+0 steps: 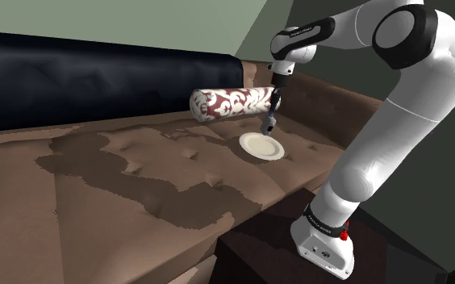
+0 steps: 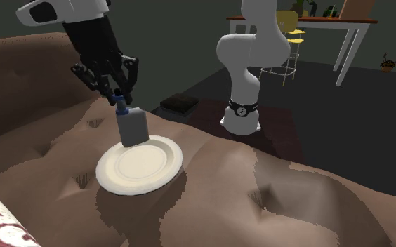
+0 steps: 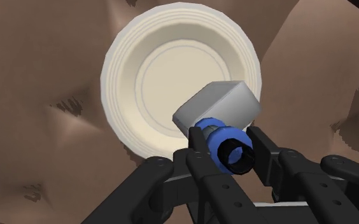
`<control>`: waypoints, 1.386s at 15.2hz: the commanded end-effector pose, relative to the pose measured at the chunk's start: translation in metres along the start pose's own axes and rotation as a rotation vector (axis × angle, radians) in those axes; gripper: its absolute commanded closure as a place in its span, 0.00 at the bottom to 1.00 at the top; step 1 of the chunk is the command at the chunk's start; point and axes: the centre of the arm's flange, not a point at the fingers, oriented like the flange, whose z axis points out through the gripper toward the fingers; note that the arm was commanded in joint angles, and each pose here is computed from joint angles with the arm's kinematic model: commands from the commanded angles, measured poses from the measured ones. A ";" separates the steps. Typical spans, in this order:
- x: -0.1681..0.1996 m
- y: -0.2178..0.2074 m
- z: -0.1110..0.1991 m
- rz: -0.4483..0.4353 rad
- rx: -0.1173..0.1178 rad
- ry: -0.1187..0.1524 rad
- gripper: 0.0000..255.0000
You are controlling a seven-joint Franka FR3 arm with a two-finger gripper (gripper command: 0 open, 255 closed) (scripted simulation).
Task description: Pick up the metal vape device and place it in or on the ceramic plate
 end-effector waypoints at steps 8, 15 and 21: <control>0.004 0.006 0.046 0.000 -0.001 0.001 1.00; 0.007 0.009 0.078 0.000 -0.001 0.000 1.00; 0.007 0.009 0.078 0.000 -0.001 0.001 1.00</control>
